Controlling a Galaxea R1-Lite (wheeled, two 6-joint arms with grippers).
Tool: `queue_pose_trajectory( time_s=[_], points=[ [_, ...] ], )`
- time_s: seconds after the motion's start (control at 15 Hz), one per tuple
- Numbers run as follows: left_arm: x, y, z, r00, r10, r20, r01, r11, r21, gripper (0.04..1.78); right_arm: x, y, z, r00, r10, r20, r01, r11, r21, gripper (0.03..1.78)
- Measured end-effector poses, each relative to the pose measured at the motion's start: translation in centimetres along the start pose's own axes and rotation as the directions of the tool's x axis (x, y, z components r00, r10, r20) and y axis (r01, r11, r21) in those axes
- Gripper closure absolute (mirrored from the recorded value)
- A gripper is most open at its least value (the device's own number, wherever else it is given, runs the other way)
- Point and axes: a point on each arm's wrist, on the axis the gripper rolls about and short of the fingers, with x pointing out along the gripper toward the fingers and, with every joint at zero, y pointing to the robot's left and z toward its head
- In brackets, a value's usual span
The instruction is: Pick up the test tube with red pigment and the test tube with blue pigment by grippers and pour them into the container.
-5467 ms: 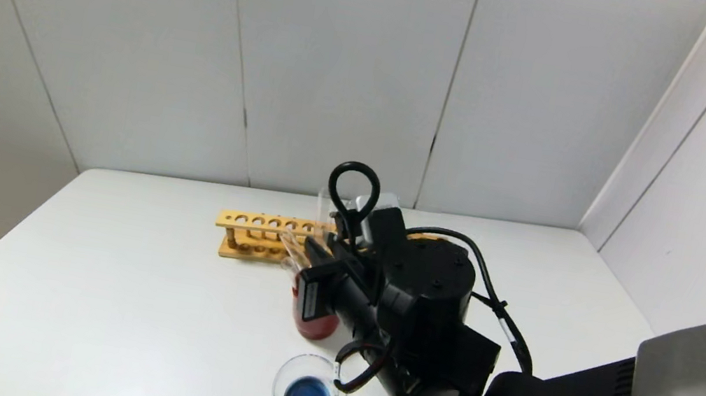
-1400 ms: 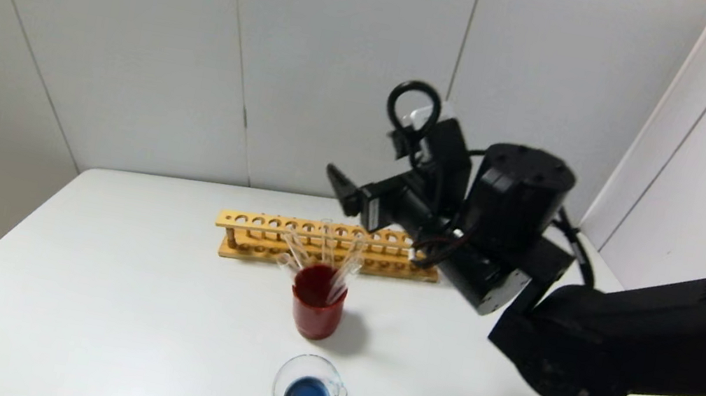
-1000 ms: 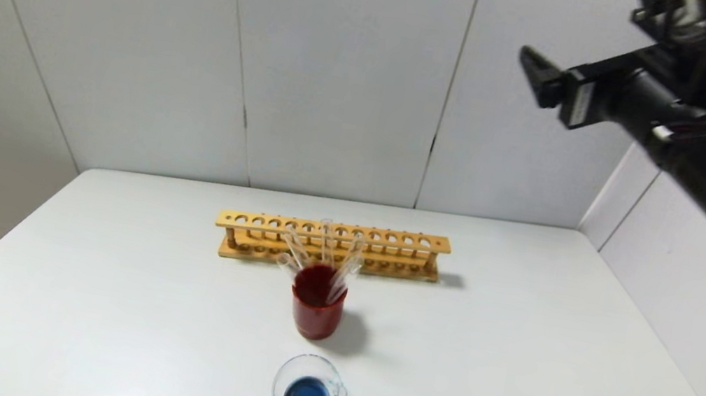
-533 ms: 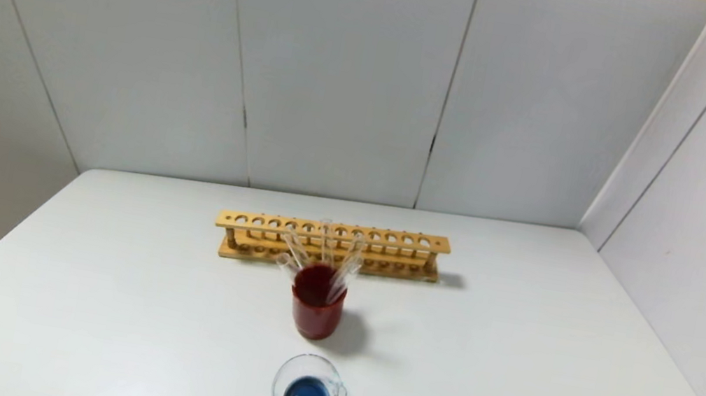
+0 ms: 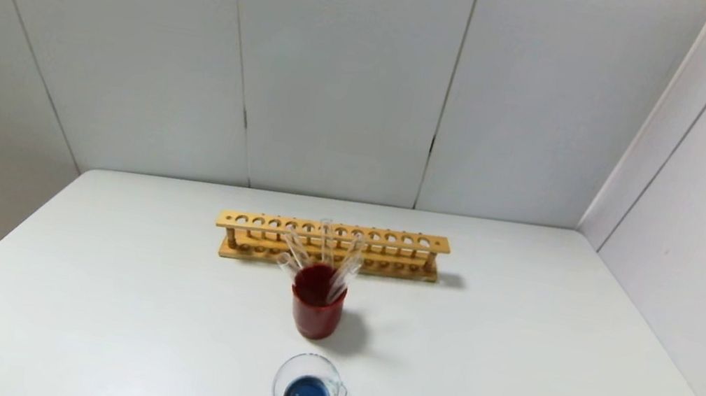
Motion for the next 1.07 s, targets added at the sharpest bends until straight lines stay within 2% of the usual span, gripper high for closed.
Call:
queue_pose_trajectory(
  time_s=[0.13,0.27,0.33,0.47,0.53,0.67,0.8,0.87,1.07],
  points=[
    [0.0,0.0,0.0,1.000,0.000,0.000,0.000,1.000,0.000,0.07,-1.4,0.3,-3.1,0.994,0.108,0.006,-0.108,0.988,0.108,0.07],
    [0.0,0.0,0.0,1.000,0.000,0.000,0.000,1.000,0.000,0.07,-2.7,0.7,-6.3,0.962,0.270,0.041,-0.272,0.935,0.227,0.07],
    [0.0,0.0,0.0,1.000,0.000,0.000,0.000,1.000,0.000,0.07,-3.3,0.9,-7.9,0.941,0.335,0.048,-0.336,0.906,0.258,0.07],
    [0.0,0.0,0.0,1.000,0.000,0.000,0.000,1.000,0.000,0.07,-3.8,1.8,-11.4,0.908,0.417,0.024,-0.408,0.873,0.267,0.07],
    [0.0,0.0,0.0,1.000,0.001,0.000,-0.001,1.000,0.000,0.07,-3.8,2.4,-13.2,0.899,0.437,-0.006,-0.420,0.868,0.266,0.07],
    [0.0,0.0,0.0,1.000,0.001,0.000,-0.001,1.000,0.000,0.07,-3.7,3.5,-16.8,0.882,0.464,-0.087,-0.435,0.869,0.235,0.07],
    [0.0,0.0,0.0,1.000,0.000,0.000,0.000,1.000,0.000,0.07,-3.8,4.3,-19.8,0.856,0.488,-0.172,-0.462,0.870,0.171,0.07],
    [0.0,0.0,0.0,1.000,0.000,0.000,0.000,1.000,0.000,0.07,-3.8,4.5,-20.5,0.846,0.496,-0.193,-0.475,0.867,0.148,0.07],
    [0.0,0.0,0.0,1.000,0.000,0.000,0.000,1.000,0.000,0.07,-3.9,4.7,-21.1,0.840,0.501,-0.208,-0.480,0.865,0.148,0.07]
  ],
)
